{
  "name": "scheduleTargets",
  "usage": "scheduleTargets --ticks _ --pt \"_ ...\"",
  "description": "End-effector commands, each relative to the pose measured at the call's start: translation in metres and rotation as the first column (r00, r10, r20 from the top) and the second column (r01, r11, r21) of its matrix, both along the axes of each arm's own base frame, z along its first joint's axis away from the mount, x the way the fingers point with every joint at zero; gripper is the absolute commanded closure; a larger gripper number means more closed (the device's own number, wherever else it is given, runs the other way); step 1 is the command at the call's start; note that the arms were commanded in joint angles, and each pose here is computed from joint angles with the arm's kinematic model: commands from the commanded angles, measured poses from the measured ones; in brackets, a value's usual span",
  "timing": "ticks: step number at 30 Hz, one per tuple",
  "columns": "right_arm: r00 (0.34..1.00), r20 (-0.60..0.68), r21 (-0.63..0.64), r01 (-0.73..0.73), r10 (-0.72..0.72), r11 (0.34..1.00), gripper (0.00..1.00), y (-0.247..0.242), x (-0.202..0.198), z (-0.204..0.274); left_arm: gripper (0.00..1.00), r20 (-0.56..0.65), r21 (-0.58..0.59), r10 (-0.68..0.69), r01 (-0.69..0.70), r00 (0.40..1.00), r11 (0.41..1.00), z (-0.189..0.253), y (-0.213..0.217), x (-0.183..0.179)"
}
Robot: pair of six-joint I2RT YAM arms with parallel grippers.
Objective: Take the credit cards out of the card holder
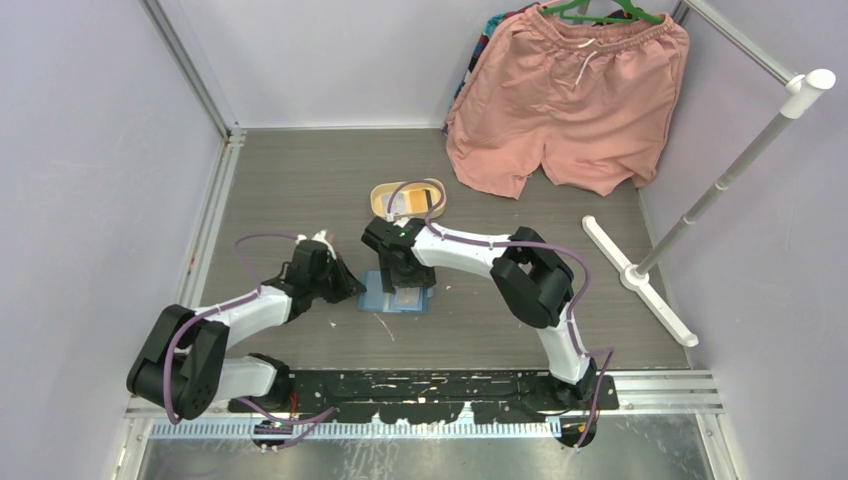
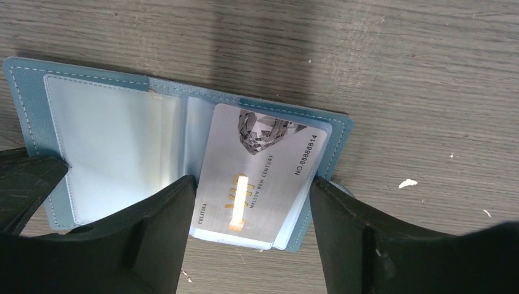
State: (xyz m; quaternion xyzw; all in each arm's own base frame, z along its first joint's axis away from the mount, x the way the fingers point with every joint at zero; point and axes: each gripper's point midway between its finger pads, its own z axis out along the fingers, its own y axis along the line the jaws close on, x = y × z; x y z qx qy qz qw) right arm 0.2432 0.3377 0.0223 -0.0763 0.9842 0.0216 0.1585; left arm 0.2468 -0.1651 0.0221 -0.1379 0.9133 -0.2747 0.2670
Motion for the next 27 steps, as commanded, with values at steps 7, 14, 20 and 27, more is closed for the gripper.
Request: scheduleTargets --ticks 7,14,20,27 --pt "1.0 -0.012 0.023 0.001 -0.001 1.0 0.43 0.01 0.003 -0.001 1.0 -0.035 0.05 0.001 0.001 0.999 0.999 -0.012 0.009 -0.008" --pt "1.0 -0.008 0.019 -0.002 0.002 1.0 0.51 0.009 0.004 0.001 1.0 -0.03 0.053 0.001 0.0 1.0 0.999 -0.011 0.01 -0.007" --pt "1.0 0.023 0.012 -0.008 0.008 1.0 0.54 0.005 0.007 0.014 1.0 -0.027 0.053 0.001 0.0 1.0 0.999 -0.01 0.009 -0.005" --pt "0.998 0.058 0.01 -0.009 0.009 1.0 0.62 0.003 0.012 0.028 1.0 -0.021 0.047 -0.002 0.003 1.0 0.999 -0.008 0.007 -0.002"
